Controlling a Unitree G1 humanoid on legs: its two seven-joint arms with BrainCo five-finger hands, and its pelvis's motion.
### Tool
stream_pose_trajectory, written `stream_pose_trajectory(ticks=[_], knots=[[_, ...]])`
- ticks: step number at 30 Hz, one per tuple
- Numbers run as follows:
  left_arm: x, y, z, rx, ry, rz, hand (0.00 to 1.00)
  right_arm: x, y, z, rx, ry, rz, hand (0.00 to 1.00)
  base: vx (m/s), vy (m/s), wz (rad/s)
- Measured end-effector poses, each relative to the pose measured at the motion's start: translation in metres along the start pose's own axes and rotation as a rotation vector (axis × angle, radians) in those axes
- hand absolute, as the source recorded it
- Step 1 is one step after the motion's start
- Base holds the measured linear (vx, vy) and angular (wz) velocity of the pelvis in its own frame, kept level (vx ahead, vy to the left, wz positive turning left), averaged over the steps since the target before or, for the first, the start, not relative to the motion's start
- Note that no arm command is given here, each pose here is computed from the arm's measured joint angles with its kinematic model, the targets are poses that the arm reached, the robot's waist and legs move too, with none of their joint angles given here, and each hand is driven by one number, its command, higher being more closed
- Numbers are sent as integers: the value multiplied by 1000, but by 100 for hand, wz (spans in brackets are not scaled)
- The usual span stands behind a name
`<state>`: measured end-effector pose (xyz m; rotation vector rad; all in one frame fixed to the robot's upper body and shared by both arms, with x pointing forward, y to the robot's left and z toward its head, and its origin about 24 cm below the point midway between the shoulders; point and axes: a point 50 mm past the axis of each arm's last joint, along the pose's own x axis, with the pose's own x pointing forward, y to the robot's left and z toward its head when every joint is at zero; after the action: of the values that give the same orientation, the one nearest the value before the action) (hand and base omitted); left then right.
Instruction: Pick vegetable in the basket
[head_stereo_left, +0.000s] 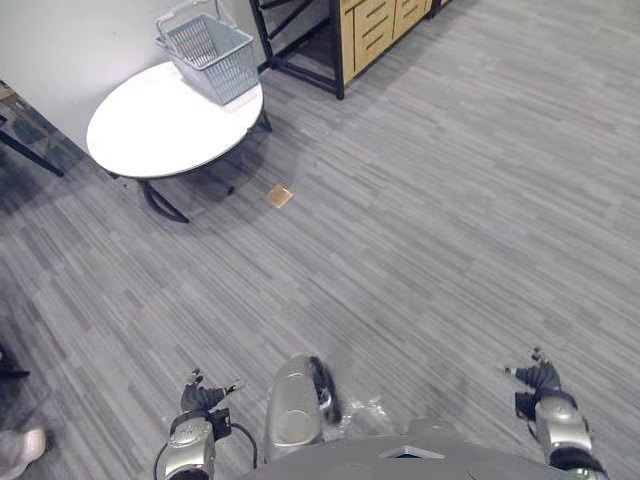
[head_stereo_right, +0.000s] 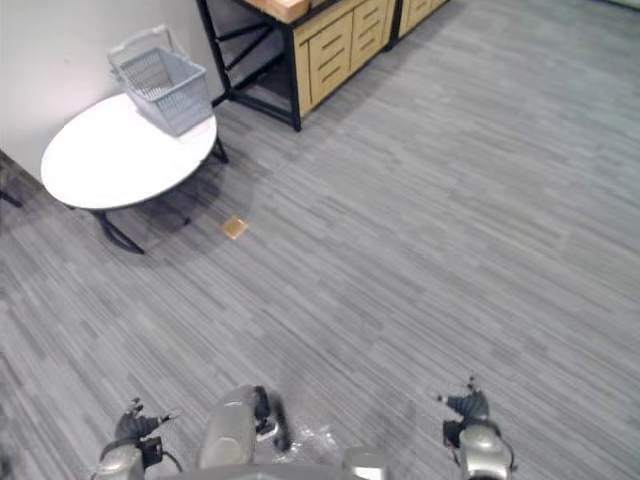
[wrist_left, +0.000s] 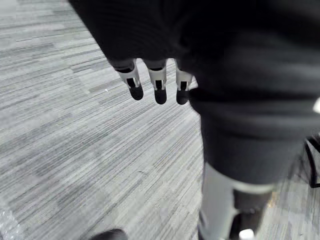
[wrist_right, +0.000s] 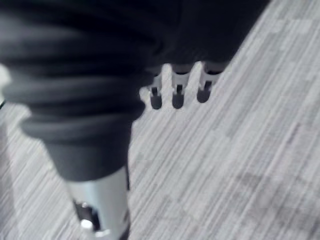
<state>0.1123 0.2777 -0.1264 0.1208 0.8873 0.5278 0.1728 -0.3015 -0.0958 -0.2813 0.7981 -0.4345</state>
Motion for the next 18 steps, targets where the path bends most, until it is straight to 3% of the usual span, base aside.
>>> stream_pose_trajectory(ticks=[5,9,13,17,18], knots=[[-4,5,-11,27,23,0,0,0,12,4,-31,-21,56,0,630,317,35],[-3,4,-7,95,7,-27,0,1,10,29,-143,-133,90,0,638,69,98],[0,1,5,169,-45,-51,0,-7,-19,72,-330,-344,14,0,568,-195,138],[3,14,13,213,-74,-25,0,-9,-46,126,-504,-507,-83,0,638,-476,111],[3,4,9,200,-57,-46,0,-11,-51,145,-527,-551,-106,0,746,-534,47]])
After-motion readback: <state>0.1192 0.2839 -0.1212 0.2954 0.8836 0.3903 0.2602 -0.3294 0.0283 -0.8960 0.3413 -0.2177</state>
